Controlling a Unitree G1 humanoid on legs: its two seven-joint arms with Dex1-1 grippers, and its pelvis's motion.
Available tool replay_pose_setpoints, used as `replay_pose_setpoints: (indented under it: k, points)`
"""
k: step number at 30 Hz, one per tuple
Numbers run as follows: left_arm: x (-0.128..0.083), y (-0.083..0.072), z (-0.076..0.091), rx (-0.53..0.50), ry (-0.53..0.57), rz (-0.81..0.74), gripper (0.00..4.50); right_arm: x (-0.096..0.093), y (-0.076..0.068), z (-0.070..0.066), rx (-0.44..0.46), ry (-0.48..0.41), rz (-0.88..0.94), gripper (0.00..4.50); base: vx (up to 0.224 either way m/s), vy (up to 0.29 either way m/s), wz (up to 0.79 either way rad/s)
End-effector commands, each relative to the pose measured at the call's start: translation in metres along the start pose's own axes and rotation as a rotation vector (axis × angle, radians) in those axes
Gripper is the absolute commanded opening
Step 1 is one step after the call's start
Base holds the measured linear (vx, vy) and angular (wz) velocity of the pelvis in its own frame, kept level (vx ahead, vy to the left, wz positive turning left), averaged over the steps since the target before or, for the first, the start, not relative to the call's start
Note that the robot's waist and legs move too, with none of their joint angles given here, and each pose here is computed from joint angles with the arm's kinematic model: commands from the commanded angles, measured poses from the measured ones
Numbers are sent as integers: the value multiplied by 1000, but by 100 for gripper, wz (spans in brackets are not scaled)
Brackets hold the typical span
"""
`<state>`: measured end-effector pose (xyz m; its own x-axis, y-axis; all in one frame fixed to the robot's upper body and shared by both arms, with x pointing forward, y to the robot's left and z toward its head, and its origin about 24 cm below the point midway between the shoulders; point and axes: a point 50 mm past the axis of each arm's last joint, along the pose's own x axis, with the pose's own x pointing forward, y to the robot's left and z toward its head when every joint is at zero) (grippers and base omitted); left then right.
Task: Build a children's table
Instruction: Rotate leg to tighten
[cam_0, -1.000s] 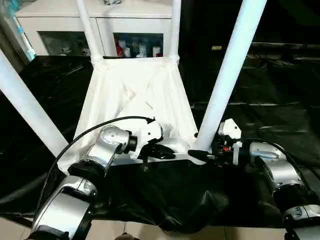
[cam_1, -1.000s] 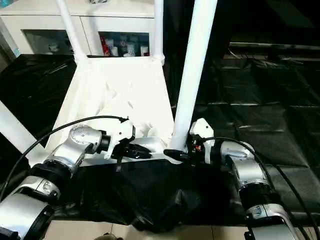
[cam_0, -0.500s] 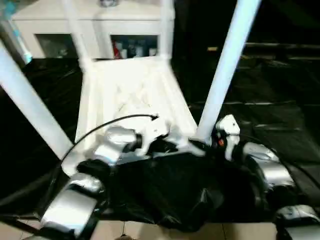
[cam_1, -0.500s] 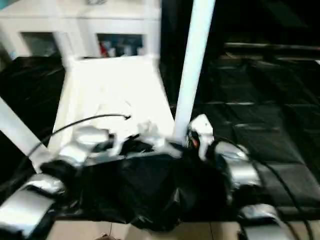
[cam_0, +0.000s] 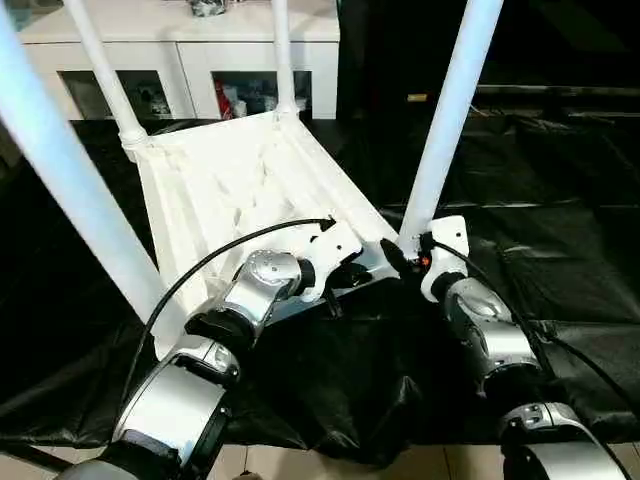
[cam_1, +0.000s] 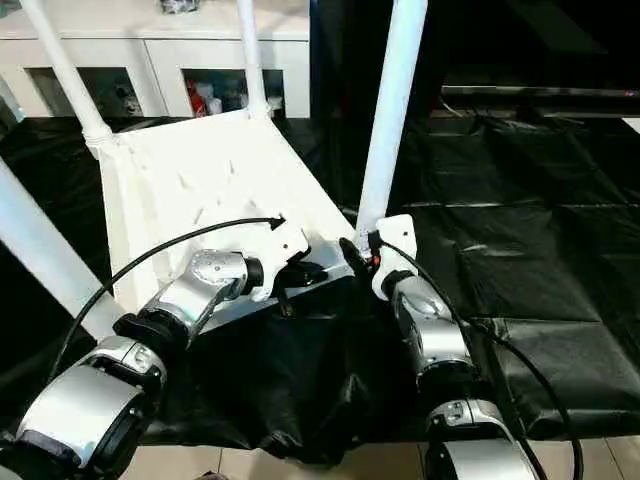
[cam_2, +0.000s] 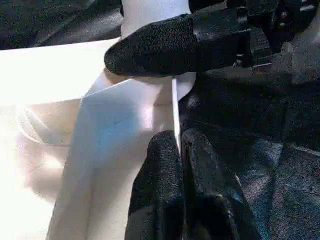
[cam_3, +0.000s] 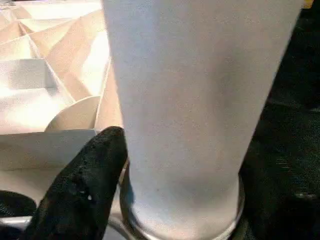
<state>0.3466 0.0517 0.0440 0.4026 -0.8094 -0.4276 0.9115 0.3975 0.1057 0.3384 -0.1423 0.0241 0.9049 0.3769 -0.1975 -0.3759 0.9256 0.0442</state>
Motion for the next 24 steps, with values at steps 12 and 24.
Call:
replay_pose_setpoints:
  k: [12, 24]
  points:
    - [-31, 1, -2, 87, -68, -274, 0, -41, -10, 3, -151, 112, 638, 365, 0, 0, 0]
    - [-55, 1, -13, 66, -53, -415, 0, -50, -18, 8, -173, 134, 750, 331, 0, 0, 0]
